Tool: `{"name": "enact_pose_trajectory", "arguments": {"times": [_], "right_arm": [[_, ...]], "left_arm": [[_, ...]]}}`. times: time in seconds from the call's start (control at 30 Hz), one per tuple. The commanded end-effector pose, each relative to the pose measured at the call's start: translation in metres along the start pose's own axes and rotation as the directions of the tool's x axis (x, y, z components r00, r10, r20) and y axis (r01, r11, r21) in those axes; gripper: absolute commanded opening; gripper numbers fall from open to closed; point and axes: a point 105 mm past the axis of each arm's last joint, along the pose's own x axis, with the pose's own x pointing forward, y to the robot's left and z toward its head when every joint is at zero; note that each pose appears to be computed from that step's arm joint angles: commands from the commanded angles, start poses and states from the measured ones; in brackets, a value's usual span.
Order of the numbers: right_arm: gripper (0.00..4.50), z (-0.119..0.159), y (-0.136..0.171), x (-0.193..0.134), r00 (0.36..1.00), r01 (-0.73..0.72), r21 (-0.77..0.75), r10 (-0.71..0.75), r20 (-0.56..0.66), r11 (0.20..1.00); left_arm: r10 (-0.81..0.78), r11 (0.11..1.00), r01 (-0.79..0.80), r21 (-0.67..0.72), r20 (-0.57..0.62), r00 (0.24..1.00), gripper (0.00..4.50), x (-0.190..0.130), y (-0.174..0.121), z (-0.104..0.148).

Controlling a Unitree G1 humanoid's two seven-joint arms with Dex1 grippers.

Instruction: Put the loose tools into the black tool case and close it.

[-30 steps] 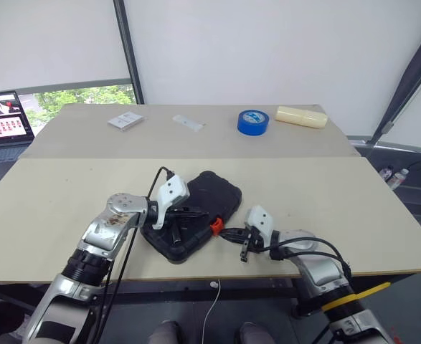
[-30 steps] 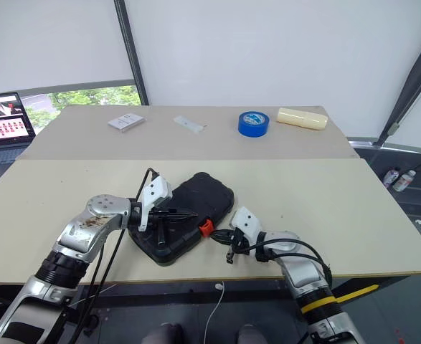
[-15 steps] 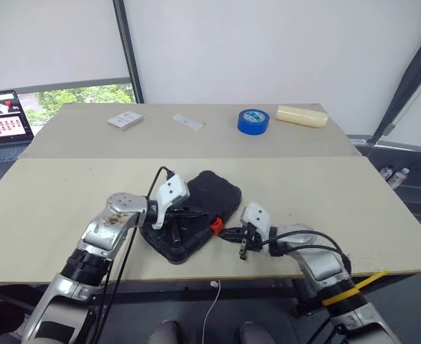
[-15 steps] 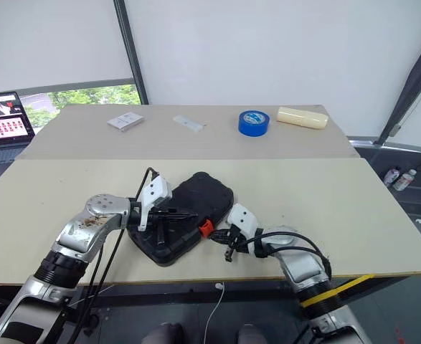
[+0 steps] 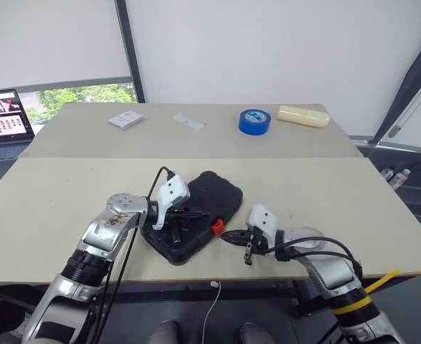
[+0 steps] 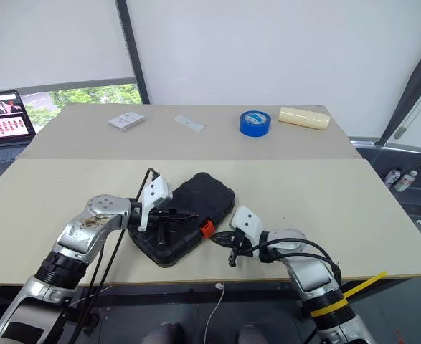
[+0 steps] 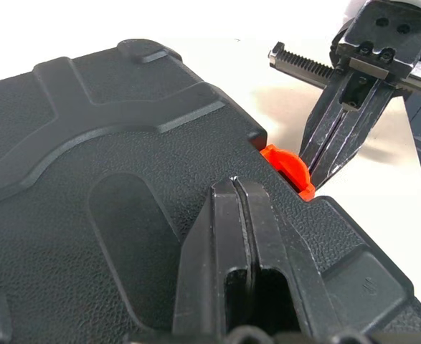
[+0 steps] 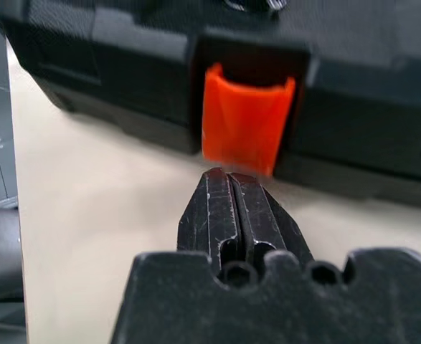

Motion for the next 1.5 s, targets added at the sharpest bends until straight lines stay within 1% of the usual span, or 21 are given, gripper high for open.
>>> {"name": "enact_pose_trajectory", "arguments": {"times": [0.03, 0.2, 0.4, 0.6, 0.73, 0.87, 1.0, 1.1, 1.2, 1.23, 1.27, 1.3, 1.33, 1.37, 1.4, 1.43, 1.47, 1.5], "right_arm": [[0.00, 0.022, 0.000, 0.006, 0.998, 0.001, -0.034, 0.002, 0.069, 0.999], [0.00, 0.023, -0.001, 0.008, 0.997, 0.004, -0.035, -0.001, 0.071, 0.999], [0.00, 0.031, -0.001, 0.013, 0.996, -0.010, -0.037, 0.013, 0.092, 0.999], [0.00, 0.037, 0.001, 0.020, 0.994, -0.021, -0.035, 0.025, 0.109, 0.999], [0.00, 0.047, -0.001, 0.022, 0.991, -0.023, -0.040, 0.028, 0.129, 0.999], [0.00, 0.051, -0.007, 0.025, 0.991, -0.018, -0.050, 0.024, 0.130, 0.999], [0.00, 0.051, -0.006, 0.026, 0.992, -0.030, -0.055, 0.037, 0.122, 0.998], [0.00, 0.040, -0.002, 0.017, 0.995, -0.050, -0.043, 0.054, 0.086, 0.998], [0.00, 0.030, 0.000, 0.002, 0.996, -0.053, -0.047, 0.057, 0.071, 0.997], [0.46, 0.028, 0.001, -0.005, 0.995, -0.061, -0.055, 0.065, 0.079, 0.997], [0.58, 0.028, 0.001, -0.014, 0.993, -0.059, -0.068, 0.065, 0.095, 0.996], [0.70, 0.027, 0.002, -0.021, 0.992, -0.057, -0.077, 0.065, 0.106, 0.995], [1.17, 0.026, 0.003, -0.028, 0.991, -0.061, -0.075, 0.069, 0.112, 0.995], [1.44, 0.025, 0.003, -0.036, 0.990, -0.059, -0.099, 0.071, 0.120, 0.993], [1.78, 0.022, 0.002, -0.047, 0.991, -0.057, -0.103, 0.069, 0.118, 0.993], [2.00, 0.020, 0.000, -0.058, 0.991, -0.043, -0.127, 0.059, 0.124, 0.991], [2.48, 0.017, -0.002, -0.068, 0.992, -0.026, -0.144, 0.044, 0.122, 0.989], [2.72, 0.017, -0.004, -0.077, 0.991, -0.016, -0.171, 0.039, 0.131, 0.985]], "left_arm": [[-0.024, 0.988, -0.005, -0.155, -0.189, 0.982, 0.02, 0.004, -0.010, -0.059], [-0.032, 0.986, -0.002, -0.165, -0.203, 0.979, 0.02, 0.002, -0.012, -0.062], [-0.075, 0.982, 0.022, -0.186, -0.279, 0.957, 0.02, 0.003, -0.021, -0.077], [-0.081, 0.979, 0.015, -0.204, -0.316, 0.945, 0.02, 0.005, -0.026, -0.085], [-0.085, 0.977, 0.016, -0.212, -0.321, 0.943, 0.02, 0.004, -0.029, -0.088], [-0.086, 0.976, 0.016, -0.216, -0.319, 0.944, 0.02, 0.005, -0.030, -0.089], [-0.075, 0.978, 0.016, -0.209, -0.278, 0.958, 0.02, 0.007, -0.030, -0.085], [-0.032, 0.977, -0.011, -0.214, -0.198, 0.980, 0.02, 0.003, -0.024, -0.076], [0.027, 0.982, -0.046, -0.182, -0.102, 0.994, 0.02, -0.006, -0.017, -0.064], [0.050, 0.987, -0.057, -0.149, -0.052, 0.997, 0.54, -0.012, -0.014, -0.056], [0.063, 0.990, -0.060, -0.127, 0.018, 0.998, 0.65, -0.021, -0.014, -0.046], [0.070, 0.992, -0.063, -0.111, 0.064, 0.995, 0.94, -0.027, -0.013, -0.040], [0.092, 0.992, -0.080, -0.093, 0.128, 0.988, 1.46, -0.035, -0.012, -0.031], [0.109, 0.992, -0.096, -0.081, 0.180, 0.978, 1.75, -0.046, -0.011, -0.025], [0.140, 0.990, -0.135, -0.040, 0.244, 0.959, 2.08, -0.060, -0.009, -0.017], [0.176, 0.984, -0.177, -0.022, 0.273, 0.946, 2.34, -0.075, -0.007, -0.015], [0.201, 0.976, -0.216, 0.017, 0.300, 0.932, 2.81, -0.090, -0.007, -0.012], [0.222, 0.970, -0.240, 0.025, 0.301, 0.927, 3.02, -0.101, -0.008, -0.013]]}}
